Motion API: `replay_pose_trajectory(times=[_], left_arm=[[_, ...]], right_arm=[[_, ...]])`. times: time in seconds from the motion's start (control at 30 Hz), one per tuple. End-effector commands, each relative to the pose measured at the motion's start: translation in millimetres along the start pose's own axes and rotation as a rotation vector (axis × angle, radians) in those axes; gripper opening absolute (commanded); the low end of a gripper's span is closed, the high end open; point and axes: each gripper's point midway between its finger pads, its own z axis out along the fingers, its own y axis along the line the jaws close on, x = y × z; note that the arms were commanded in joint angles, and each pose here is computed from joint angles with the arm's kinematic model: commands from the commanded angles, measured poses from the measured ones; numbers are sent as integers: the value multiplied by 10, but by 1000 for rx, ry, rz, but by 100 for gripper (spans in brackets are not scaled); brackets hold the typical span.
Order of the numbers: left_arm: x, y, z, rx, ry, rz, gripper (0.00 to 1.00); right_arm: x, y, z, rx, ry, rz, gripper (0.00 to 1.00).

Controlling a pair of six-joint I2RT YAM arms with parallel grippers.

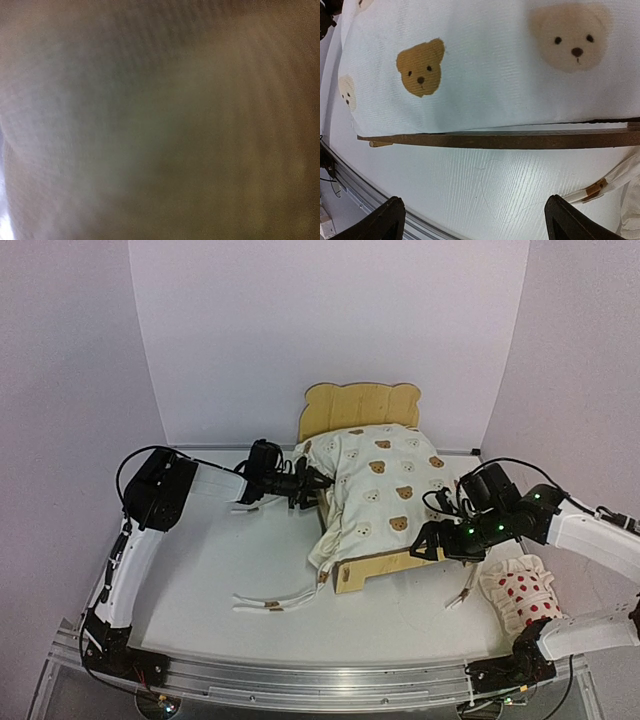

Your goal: Set up the pet bed

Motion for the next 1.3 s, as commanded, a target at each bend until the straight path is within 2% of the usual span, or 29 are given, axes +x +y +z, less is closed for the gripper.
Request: replay_pose_trajectory(times=[0.0, 0.23, 0.53, 0.83, 1.27], left_arm=[[-118, -1926, -318, 242, -146, 613, 23], [-69, -2265, -393, 231, -179, 668, 22], [349, -2096, -663, 146, -224, 632, 22], [837, -1569, -874, 24, -279, 550, 22], [1332, -589, -784, -146, -262, 372, 25]], right_arm=[[-17, 18, 9, -11, -21, -20, 98], [-27, 17, -7, -13, -33, -23, 98], [8, -13, -75, -17, -59, -6, 98], [124, -47, 22, -22, -20, 22, 98], [295, -196, 141, 9, -1, 89, 98]])
